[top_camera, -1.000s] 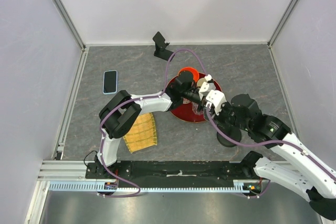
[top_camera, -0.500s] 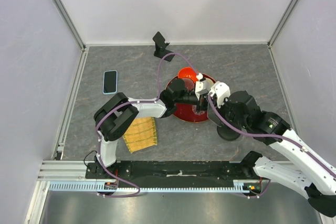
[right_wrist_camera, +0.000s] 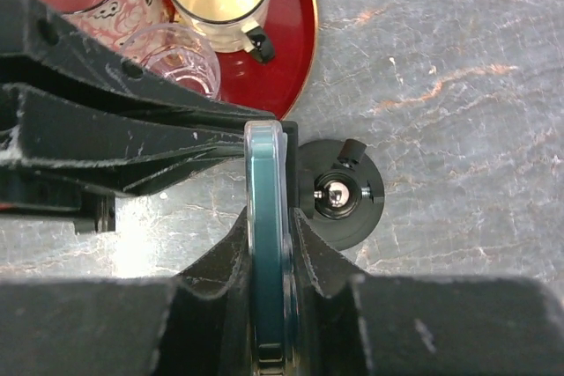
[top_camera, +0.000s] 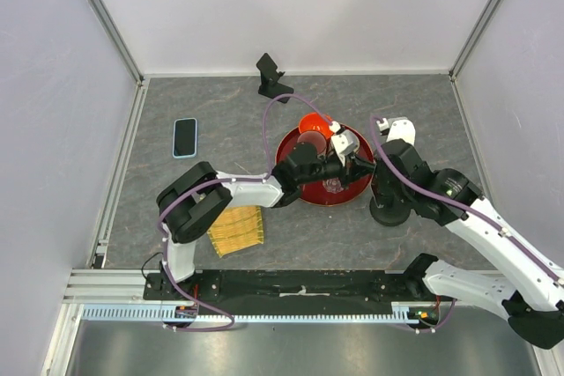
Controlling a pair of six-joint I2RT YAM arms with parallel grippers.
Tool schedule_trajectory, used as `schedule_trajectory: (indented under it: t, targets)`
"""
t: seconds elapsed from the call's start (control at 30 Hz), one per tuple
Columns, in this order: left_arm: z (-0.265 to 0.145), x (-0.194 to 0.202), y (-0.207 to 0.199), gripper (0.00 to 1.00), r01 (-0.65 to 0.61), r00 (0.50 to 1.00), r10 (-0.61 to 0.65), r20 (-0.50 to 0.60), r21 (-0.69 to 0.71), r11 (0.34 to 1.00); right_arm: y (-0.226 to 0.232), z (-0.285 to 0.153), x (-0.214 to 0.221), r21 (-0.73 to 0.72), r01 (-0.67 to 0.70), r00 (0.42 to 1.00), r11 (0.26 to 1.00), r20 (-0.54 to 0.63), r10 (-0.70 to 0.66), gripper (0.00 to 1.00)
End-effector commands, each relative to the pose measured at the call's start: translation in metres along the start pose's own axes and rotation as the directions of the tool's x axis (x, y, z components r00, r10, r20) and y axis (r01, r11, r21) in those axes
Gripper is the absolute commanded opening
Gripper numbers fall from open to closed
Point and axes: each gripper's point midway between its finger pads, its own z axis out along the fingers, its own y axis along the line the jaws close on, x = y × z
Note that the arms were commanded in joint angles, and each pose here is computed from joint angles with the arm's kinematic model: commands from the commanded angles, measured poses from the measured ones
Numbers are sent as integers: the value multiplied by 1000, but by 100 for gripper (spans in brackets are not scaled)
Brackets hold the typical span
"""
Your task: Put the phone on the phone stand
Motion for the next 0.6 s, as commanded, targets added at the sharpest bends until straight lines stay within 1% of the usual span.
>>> schedule_trajectory:
  t: [0.0, 0.07, 0.13, 0.27, 0.37, 0.47, 0.57]
  targets:
    - [-17, -37, 72, 2, 3, 997, 23, 67, -371, 929, -60, -30, -4, 281, -75, 997, 957, 37, 68, 0]
    - [-17, -40, 74, 2, -14, 997, 42, 62, -399, 917, -66, -36, -3, 331, -100, 995, 938, 41, 91, 0]
    - [-17, -43, 70, 2, -26, 996, 59, 70, -401, 916, -74, -40, -9, 392, -119, 992, 912, 93, 89, 0]
    - [-17, -43, 59, 2, -79, 993, 109, 49, -414, 907, -77, -32, -8, 451, -119, 992, 884, 99, 82, 0]
    - [-22, -47, 55, 2, -84, 991, 120, 55, -435, 897, -86, -31, -12, 514, -151, 985, 844, 152, 84, 0]
    - [-20, -48, 50, 2, -82, 991, 120, 62, -430, 899, -83, -26, -13, 504, -186, 977, 844, 182, 107, 0]
    - [-16, -43, 47, 2, -83, 991, 118, 54, -434, 897, -78, -17, -5, 491, -182, 979, 852, 169, 111, 0]
